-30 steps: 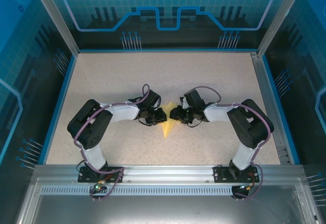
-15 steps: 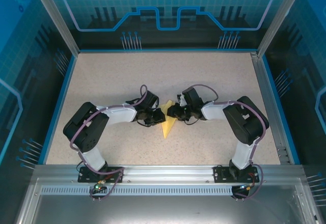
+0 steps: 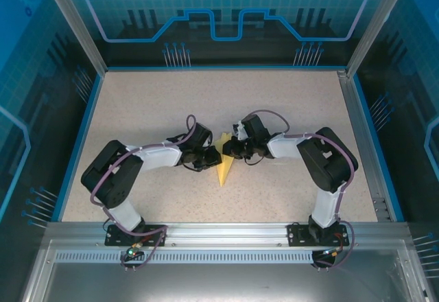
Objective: Fold a paper plane with a square sheet of paper (pick it up from the middle)
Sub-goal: Turn over the paper at the center of the table.
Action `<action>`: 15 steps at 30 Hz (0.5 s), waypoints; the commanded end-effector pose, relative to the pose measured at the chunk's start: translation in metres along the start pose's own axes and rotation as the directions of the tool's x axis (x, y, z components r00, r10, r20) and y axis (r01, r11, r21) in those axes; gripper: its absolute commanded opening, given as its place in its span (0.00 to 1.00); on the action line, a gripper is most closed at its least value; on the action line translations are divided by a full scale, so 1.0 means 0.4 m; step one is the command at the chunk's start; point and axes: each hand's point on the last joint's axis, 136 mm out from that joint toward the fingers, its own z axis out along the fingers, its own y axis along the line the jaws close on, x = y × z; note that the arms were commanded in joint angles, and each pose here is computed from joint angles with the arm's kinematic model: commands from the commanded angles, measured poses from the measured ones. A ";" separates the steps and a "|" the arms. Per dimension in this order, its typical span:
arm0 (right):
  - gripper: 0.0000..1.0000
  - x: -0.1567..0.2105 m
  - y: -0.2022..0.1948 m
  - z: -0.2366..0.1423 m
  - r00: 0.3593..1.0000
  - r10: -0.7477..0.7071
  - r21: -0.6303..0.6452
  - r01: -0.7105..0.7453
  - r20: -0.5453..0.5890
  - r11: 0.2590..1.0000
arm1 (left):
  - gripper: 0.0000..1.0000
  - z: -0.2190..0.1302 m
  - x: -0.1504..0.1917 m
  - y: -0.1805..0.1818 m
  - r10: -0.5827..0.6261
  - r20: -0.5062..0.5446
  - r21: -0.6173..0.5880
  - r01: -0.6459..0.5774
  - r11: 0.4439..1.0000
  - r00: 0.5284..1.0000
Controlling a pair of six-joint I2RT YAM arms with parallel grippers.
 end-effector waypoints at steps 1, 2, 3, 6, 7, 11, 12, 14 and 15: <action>0.08 -0.001 0.029 -0.026 0.998 -0.066 0.028 0.067 -0.009 0.997 | 0.17 -0.040 -0.013 -0.007 0.003 0.071 0.008 -0.004 1.000 0.997; 0.07 -0.005 0.035 -0.041 0.996 -0.085 0.045 0.085 -0.002 0.995 | 0.18 -0.052 -0.016 -0.006 0.004 0.089 0.007 -0.005 1.000 0.996; 0.07 -0.008 0.038 -0.057 0.995 -0.104 0.069 0.103 0.003 0.992 | 0.18 -0.065 -0.021 -0.005 0.006 0.110 0.003 -0.006 1.000 0.994; 0.07 -0.019 0.035 -0.110 0.987 -0.160 0.168 0.156 0.013 0.973 | 0.19 -0.103 -0.034 0.006 0.008 0.170 -0.020 -0.005 1.000 0.985; 0.07 -0.021 0.033 -0.130 0.983 -0.183 0.210 0.177 0.011 0.962 | 0.19 -0.116 -0.037 0.008 0.011 0.187 -0.025 -0.007 1.000 0.982; 0.08 -0.032 0.000 -0.243 0.954 -0.299 0.510 0.268 -0.022 0.817 | 0.21 -0.164 -0.051 0.023 0.014 0.256 -0.056 0.000 0.998 0.967; 0.08 -0.039 -0.011 -0.280 0.941 -0.334 0.609 0.290 -0.043 0.738 | 0.21 -0.174 -0.054 0.029 0.014 0.272 -0.065 0.004 0.998 0.962; 0.08 -0.044 -0.039 -0.352 0.924 -0.368 0.775 0.310 -0.108 0.550 | 0.21 -0.193 -0.060 0.040 0.008 0.302 -0.081 0.017 0.997 0.953; 0.08 -0.052 -0.043 -0.381 0.914 -0.381 0.833 0.314 -0.137 0.455 | 0.21 -0.200 -0.062 0.049 0.001 0.316 -0.090 0.029 0.995 0.949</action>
